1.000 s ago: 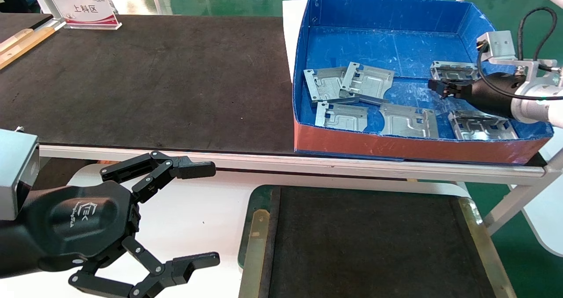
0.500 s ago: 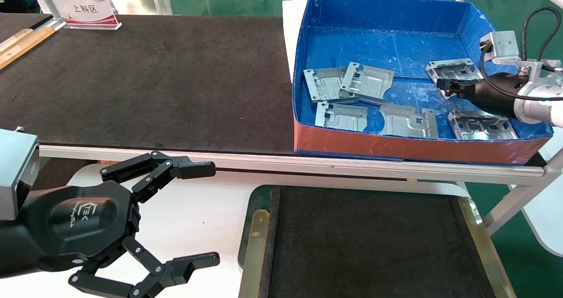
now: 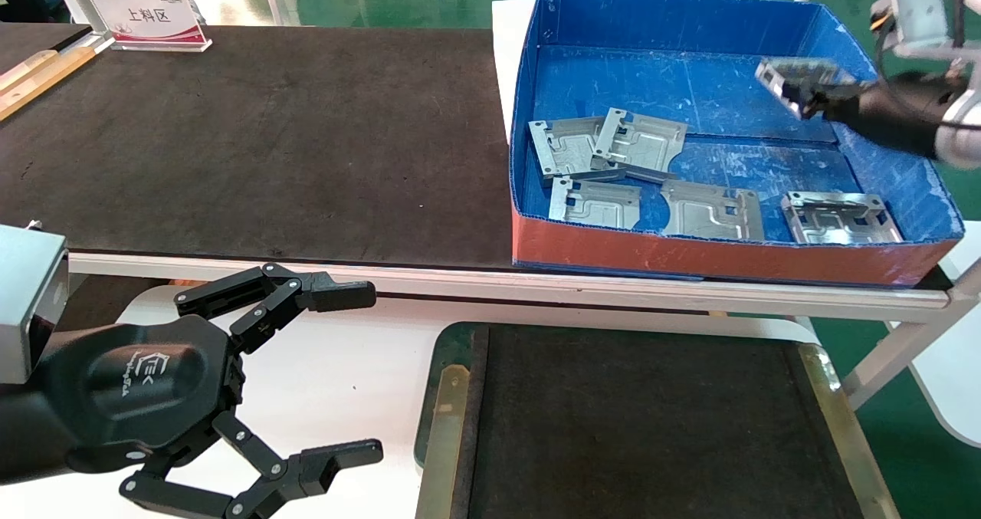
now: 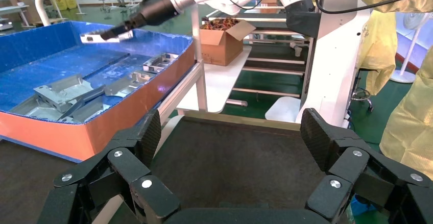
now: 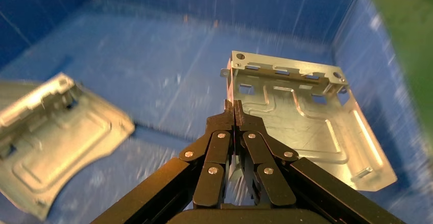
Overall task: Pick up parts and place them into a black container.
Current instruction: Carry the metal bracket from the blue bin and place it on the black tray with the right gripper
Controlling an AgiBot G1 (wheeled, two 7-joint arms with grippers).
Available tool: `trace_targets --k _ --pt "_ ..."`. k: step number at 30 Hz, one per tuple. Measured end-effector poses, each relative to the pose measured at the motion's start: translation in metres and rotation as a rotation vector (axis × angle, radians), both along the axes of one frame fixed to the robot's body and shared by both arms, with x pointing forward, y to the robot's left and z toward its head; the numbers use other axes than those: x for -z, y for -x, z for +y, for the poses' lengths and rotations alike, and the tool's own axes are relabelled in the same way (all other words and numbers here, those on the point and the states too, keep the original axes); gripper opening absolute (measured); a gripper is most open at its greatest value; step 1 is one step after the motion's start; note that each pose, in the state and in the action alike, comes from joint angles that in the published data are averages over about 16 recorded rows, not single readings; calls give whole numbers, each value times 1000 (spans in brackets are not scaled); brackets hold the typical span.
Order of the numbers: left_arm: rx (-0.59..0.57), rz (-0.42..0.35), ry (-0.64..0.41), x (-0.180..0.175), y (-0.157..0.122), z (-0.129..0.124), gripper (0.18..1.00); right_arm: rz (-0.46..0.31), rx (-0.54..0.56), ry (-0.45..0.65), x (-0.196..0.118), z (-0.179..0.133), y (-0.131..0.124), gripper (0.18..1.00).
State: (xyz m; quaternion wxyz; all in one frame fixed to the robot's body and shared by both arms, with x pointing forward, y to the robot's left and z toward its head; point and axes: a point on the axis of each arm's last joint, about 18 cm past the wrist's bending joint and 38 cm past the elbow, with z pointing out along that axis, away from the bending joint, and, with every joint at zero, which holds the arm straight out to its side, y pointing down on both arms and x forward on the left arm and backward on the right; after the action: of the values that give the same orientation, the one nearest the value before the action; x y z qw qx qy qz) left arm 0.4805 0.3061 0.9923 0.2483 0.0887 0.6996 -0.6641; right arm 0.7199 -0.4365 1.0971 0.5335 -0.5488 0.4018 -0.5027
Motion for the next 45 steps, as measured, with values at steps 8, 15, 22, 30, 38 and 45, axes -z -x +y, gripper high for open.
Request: trace_targets --k 8,15,22,30,38,45 --pt "0 0 0 0 0 0 1001 -47 -175 70 -17 15 24 192" --pt "0 0 0 0 0 0 1001 -73 -409 138 -22 39 58 192" --pt "0 0 0 0 0 0 1001 -94 -619 188 -24 62 92 192" --pt "0 0 0 0 0 0 1001 -94 -793 232 -17 85 121 192" --pt "0 0 0 0 0 0 1001 -81 -921 267 1 105 154 192" --pt "0 0 0 0 0 0 1001 -28 -1021 294 32 122 192 192"
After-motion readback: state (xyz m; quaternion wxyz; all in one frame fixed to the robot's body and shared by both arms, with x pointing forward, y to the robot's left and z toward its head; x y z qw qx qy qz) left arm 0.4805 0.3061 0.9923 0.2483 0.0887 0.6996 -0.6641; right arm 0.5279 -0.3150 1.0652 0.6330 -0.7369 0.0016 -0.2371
